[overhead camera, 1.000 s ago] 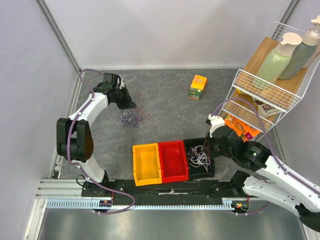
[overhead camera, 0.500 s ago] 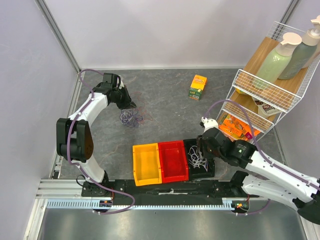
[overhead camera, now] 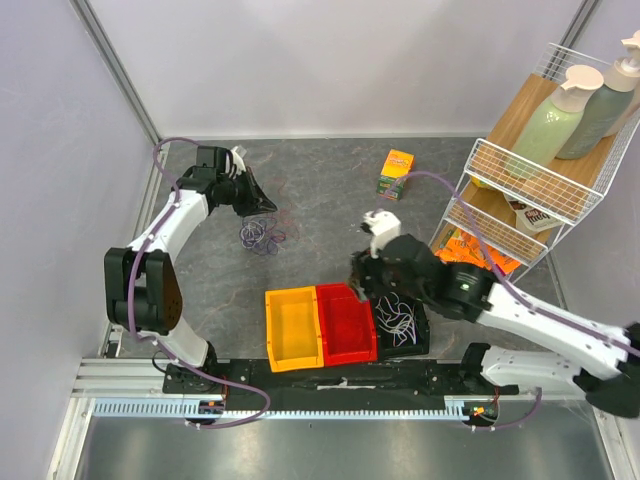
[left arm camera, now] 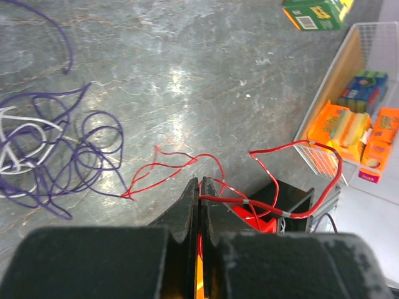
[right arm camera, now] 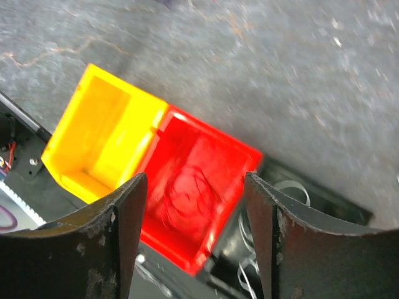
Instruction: Untangle the cables
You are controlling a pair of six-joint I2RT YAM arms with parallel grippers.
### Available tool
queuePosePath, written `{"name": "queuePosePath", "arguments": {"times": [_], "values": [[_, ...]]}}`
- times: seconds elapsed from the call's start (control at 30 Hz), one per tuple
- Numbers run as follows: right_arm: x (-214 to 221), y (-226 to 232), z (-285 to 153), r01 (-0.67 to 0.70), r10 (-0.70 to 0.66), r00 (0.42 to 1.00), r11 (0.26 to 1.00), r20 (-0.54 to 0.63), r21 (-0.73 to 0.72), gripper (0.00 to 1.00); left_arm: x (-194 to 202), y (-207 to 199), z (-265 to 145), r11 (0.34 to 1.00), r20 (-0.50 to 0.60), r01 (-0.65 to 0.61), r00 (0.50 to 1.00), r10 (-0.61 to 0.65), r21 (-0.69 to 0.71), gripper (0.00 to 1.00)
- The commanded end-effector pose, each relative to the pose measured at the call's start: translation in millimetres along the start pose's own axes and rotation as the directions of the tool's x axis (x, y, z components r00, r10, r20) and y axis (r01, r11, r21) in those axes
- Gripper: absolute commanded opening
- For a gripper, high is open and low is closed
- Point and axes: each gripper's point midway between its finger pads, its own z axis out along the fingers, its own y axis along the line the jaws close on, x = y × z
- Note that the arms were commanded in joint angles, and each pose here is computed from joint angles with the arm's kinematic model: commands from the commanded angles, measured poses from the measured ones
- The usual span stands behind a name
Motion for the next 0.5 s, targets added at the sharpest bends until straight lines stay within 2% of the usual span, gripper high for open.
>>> {"name": "queuePosePath", "arguments": {"times": [0.0,0.23,0.4,0.47], "values": [[-61.8,44.3,36.2,0.087,-0.076,0.98,0.995,0.185,-0.051,0.73,-3.9,-29.9,-15.2,0.984,0.03,-0.095,0.995,0.091,0.148,0.02],[-97.7,59.4,98.1,0.02,-0.03,0.97,0.999,0.242,0.044,0.84,7.3,-48.3,-13.3,0.955,-0.007,-0.073,0.997,0.078,0.288,0.02],[-100.8,44.5,117.9,0.001,-0.021,0.972,0.997,0.235,0.082,0.86,19.7,-42.7,14.4,0.966,-0.06,-0.044,0.996,0.061,0.255,0.03],[-95.6,31.7,128.5,-0.033,0.016,0.978,0.996,0.209,0.077,0.86,21.5,-42.2,24.2,0.969,-0.076,-0.044,0.995,0.064,0.242,0.09]]}}
